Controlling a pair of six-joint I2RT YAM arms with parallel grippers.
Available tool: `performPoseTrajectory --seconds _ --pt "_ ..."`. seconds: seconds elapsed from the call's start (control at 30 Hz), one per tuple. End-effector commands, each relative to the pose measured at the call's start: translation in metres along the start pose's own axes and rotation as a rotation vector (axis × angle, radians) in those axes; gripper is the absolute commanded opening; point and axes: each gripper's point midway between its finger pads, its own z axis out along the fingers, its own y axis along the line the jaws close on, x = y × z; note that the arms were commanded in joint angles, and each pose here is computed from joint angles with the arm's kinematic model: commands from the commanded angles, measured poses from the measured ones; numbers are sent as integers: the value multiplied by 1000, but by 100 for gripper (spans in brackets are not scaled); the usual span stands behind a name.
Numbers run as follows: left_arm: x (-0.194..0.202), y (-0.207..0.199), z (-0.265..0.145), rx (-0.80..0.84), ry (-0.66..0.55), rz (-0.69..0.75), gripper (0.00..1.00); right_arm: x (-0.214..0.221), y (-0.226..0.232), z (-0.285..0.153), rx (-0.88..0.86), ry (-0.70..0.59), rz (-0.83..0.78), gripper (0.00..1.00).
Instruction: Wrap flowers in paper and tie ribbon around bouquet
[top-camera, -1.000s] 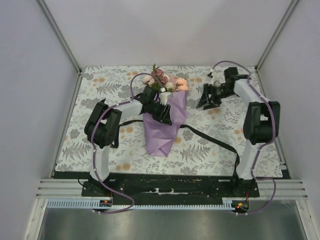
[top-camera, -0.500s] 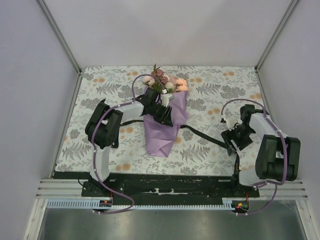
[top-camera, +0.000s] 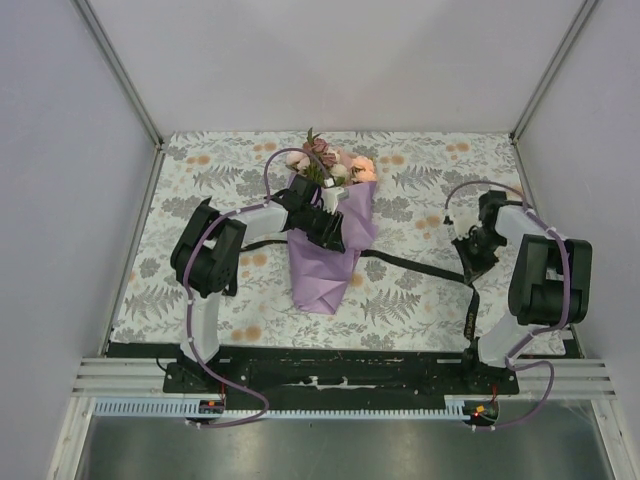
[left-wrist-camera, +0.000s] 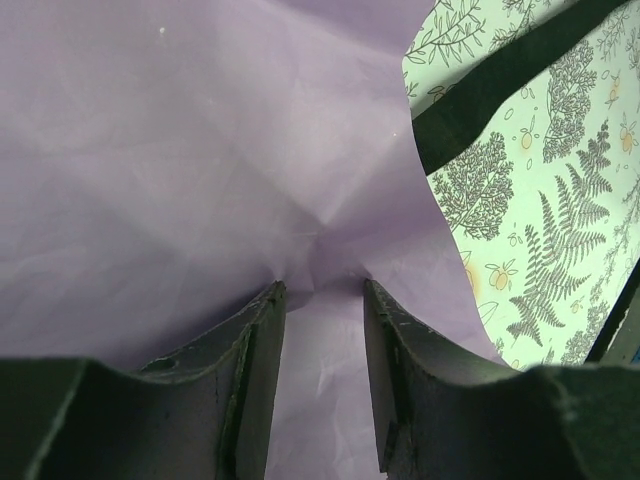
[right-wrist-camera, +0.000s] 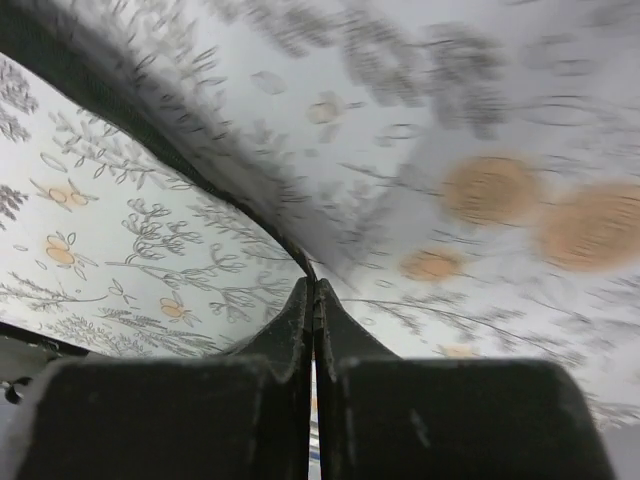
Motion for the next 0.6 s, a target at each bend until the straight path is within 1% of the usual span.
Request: performPoseTrajectory --seconds 0.0,0.2,0.27,0.37,0.47,0.57 --pt "16 8 5 -22 59 17 45 -45 -42 -54 89 -220 105 0" --pt "19 11 9 -26 71 18 44 -80 -78 -120 119 -408 228 0" --pt "19 11 11 -25 73 17 43 -87 -90 -136 130 -452 256 0" --pt "20 11 13 -21 78 11 43 -98 -91 -163 89 -520 261 0" --pt "21 9 14 -18 81 16 43 -118 -57 -204 -69 -651 198 0" --pt "21 9 15 -19 83 23 43 -141 -6 -255 -291 -824 145 0"
